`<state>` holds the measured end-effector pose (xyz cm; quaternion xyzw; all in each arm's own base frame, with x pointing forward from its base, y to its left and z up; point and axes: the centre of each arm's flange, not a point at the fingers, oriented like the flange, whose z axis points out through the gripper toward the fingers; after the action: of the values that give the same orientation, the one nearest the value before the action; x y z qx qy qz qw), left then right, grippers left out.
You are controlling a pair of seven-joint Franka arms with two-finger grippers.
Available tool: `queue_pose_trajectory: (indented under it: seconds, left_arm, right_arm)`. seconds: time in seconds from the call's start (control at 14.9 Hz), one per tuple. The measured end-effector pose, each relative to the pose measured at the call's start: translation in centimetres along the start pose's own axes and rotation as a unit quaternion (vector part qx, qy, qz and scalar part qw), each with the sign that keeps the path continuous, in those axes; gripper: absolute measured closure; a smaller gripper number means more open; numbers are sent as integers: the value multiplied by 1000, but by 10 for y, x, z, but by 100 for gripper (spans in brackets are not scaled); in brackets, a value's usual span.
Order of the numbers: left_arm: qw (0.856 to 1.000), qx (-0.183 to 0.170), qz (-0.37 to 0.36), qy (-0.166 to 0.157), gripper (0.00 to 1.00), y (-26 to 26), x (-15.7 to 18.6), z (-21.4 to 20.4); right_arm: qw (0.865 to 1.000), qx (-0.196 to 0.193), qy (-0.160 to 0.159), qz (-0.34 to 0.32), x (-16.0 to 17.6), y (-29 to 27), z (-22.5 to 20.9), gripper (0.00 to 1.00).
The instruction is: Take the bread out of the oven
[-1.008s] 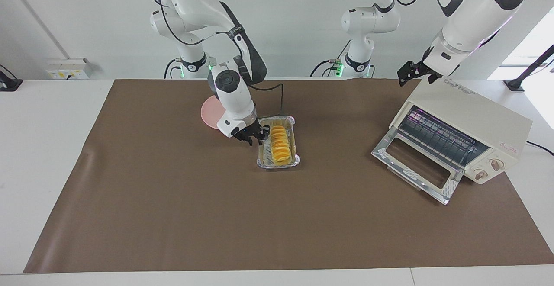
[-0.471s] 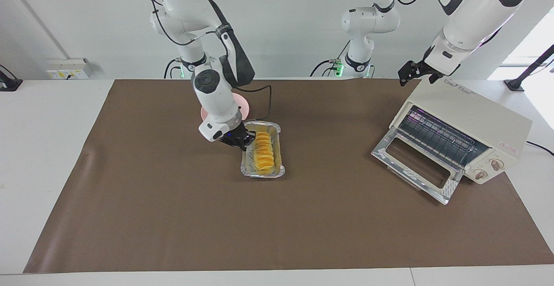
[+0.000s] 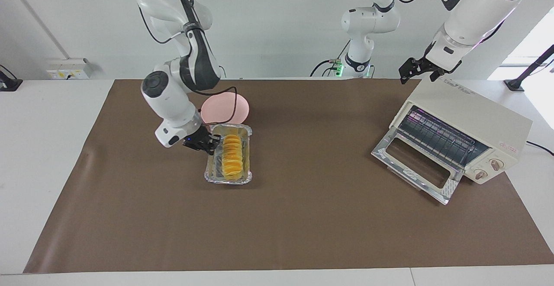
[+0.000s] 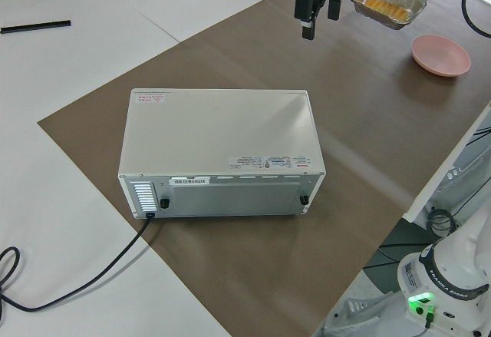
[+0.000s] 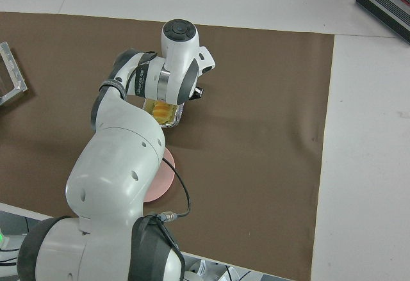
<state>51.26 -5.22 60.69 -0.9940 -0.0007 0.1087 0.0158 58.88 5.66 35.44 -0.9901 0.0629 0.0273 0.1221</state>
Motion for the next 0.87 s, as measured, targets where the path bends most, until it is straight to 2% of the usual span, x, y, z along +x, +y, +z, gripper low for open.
queue_pose_trajectory:
  seconds: [0.34,0.47,0.67,0.81,0.87]
  left_arm:
    - [1000,0,0,0,0,0,0,0]
    - [1000,0,0,0,0,0,0,0]
    - [1000,0,0,0,0,0,0,0]
    - [1000,0,0,0,0,0,0,0]
    - [1000,0,0,0,0,0,0,0]
  right_arm:
    - [1000,4,1,3,-9,-2,21,98]
    - [1000,4,-3,3,-11,-1,23,83]
    - [1000,6,-21,-7,-11,-12,6,51]
    - [999,5,-20,-29,-8,-34,-18,33]
    - [999,4,-15,-37,-9,-50,-24,19]
